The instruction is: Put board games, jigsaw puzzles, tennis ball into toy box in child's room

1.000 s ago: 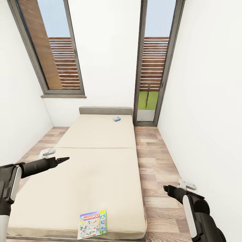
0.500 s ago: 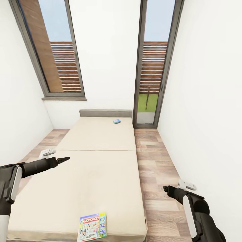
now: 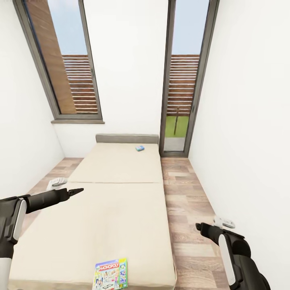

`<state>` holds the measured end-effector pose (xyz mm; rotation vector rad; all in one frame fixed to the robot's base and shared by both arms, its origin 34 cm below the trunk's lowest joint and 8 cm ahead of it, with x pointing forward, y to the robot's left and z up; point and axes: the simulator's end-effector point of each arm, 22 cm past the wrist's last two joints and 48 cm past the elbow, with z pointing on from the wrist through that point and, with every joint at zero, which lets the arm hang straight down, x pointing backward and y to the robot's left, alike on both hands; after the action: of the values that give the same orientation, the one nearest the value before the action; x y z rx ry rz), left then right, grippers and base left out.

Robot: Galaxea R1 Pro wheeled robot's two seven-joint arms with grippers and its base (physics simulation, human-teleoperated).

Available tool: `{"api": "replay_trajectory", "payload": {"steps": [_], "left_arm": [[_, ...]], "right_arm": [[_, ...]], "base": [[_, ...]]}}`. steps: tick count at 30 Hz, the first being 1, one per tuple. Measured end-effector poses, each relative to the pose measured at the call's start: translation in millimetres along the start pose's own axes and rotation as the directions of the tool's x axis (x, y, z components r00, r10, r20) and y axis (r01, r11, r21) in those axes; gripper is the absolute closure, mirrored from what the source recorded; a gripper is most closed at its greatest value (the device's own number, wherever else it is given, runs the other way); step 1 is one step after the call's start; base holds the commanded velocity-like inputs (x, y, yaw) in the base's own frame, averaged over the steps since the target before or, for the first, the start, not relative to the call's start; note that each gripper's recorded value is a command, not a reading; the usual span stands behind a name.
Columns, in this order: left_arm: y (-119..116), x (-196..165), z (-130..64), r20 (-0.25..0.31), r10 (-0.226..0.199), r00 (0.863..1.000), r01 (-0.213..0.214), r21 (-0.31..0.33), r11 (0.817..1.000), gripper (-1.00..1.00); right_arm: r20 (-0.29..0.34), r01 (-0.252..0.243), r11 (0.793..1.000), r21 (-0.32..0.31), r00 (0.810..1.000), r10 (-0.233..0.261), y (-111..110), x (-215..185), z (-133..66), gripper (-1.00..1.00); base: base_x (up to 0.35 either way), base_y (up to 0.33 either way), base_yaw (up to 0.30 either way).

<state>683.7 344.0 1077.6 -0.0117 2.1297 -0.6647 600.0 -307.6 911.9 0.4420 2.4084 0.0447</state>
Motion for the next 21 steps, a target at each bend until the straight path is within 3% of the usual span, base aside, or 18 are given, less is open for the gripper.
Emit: {"api": "replay_trajectory", "payload": {"steps": [21], "left_arm": [[-10.2,-12.9,-11.2,0.03,0.015,0.999,-0.015,0.009,1.0,-1.0]], "right_arm": [[0.026,-0.003,1.0,-0.011,1.0,0.004,3.1,-10.2,-10.0,-1.0]], "base": [[0.0,0.0,0.0]]}}
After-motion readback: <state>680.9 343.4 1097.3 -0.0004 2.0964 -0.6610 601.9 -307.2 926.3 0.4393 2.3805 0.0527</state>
